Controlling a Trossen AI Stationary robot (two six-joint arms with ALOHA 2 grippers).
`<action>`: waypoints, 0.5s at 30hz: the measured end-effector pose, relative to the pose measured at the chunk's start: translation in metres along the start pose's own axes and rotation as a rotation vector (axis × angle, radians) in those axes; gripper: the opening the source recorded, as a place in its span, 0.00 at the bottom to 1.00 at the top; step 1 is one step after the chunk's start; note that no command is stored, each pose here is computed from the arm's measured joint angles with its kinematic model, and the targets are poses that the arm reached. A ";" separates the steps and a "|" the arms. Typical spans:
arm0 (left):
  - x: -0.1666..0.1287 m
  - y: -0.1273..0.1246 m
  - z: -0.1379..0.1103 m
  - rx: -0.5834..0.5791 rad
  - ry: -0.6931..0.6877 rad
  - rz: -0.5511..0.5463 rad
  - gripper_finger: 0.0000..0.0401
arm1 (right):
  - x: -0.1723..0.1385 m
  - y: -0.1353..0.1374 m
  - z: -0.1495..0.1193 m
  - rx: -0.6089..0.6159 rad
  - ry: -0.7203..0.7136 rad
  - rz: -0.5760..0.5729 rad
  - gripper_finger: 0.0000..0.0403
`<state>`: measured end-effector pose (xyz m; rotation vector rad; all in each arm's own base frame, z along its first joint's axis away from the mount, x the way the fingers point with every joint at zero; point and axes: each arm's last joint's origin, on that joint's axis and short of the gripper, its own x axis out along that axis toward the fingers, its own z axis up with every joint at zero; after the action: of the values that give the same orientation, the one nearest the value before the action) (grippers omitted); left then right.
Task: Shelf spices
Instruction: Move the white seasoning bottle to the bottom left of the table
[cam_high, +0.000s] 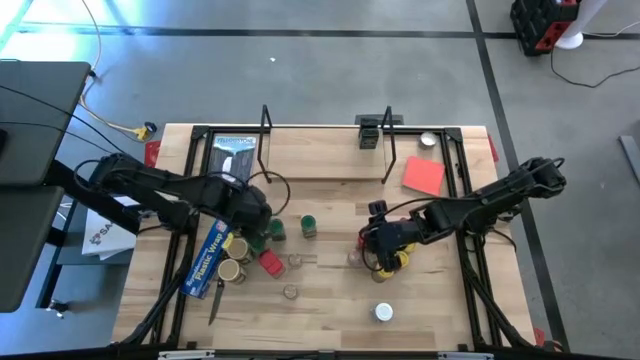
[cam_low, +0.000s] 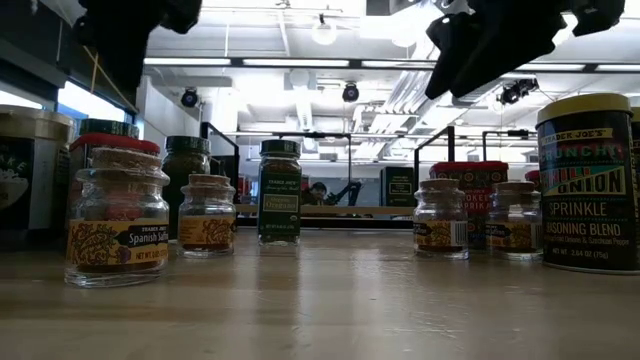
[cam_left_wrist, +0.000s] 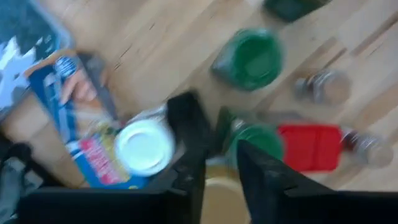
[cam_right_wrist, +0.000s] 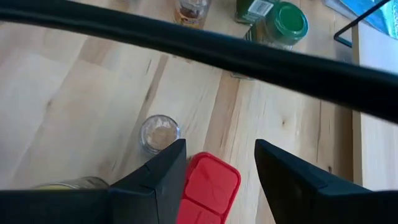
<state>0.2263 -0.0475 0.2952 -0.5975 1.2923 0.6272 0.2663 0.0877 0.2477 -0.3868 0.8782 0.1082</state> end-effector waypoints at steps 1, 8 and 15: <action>-0.002 0.004 -0.001 0.009 0.030 0.003 0.28 | 0.000 0.000 0.000 0.003 -0.002 0.000 0.46; -0.007 0.024 -0.010 0.038 0.145 0.134 0.54 | 0.000 0.000 0.004 0.011 -0.037 -0.007 0.46; 0.013 0.029 -0.004 -0.050 0.148 0.146 0.73 | 0.000 0.000 0.004 0.010 -0.039 -0.004 0.46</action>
<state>0.2045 -0.0289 0.2799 -0.6028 1.4723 0.7485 0.2692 0.0888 0.2502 -0.3755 0.8392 0.1071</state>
